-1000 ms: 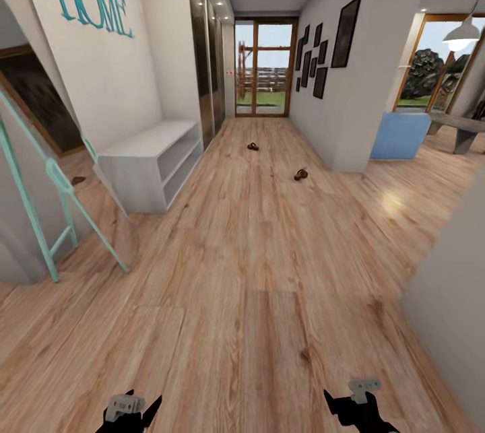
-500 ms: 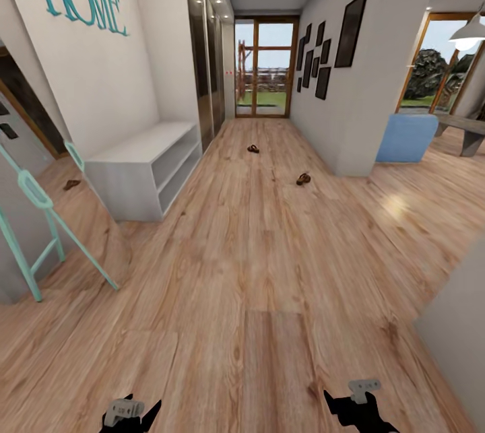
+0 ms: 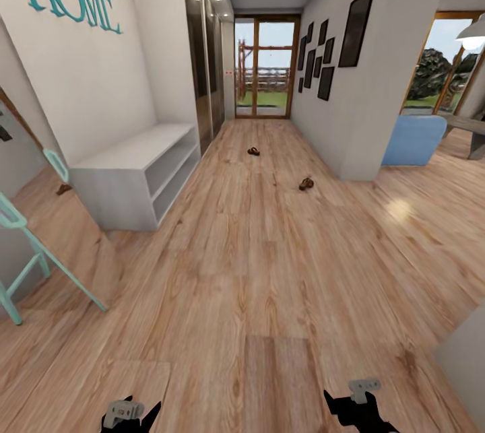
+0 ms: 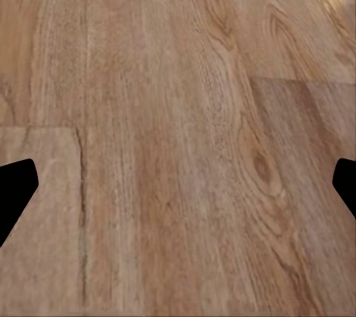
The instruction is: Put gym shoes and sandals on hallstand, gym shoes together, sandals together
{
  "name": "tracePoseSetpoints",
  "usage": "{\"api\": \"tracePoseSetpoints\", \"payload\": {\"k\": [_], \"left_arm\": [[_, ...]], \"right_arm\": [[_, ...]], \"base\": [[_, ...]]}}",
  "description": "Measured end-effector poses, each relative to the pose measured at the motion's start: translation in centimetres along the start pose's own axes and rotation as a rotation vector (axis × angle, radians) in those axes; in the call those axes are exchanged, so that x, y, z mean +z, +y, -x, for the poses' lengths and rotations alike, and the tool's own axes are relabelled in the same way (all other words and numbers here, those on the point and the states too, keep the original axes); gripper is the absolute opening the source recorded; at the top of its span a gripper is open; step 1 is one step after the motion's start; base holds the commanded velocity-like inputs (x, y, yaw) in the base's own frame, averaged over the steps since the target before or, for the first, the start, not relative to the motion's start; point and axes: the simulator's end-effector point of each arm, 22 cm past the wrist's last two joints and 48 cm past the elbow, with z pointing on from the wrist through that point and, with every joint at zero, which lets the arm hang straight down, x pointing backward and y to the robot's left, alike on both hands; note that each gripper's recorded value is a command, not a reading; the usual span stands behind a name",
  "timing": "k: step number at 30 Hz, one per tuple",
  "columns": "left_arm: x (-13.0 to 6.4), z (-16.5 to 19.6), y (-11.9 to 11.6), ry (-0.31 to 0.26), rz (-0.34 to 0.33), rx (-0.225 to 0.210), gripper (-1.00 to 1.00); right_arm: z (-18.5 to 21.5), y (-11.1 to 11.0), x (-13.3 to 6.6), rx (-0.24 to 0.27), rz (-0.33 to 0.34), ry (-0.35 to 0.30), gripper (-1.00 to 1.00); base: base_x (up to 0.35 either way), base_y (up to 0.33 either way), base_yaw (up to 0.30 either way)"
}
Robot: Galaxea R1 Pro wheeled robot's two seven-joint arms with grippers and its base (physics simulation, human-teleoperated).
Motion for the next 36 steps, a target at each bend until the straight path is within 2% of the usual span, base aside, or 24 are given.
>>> {"api": "tracePoseSetpoints", "payload": {"k": [36], "left_arm": [[-0.03, 0.02, 0.08, 0.0, 0.001, 0.001, 1.0]], "right_arm": [[-0.07, -0.09, -0.03, 0.0, -0.001, 0.002, 1.0]], "base": [[0.337, 0.0, 0.0]]}}
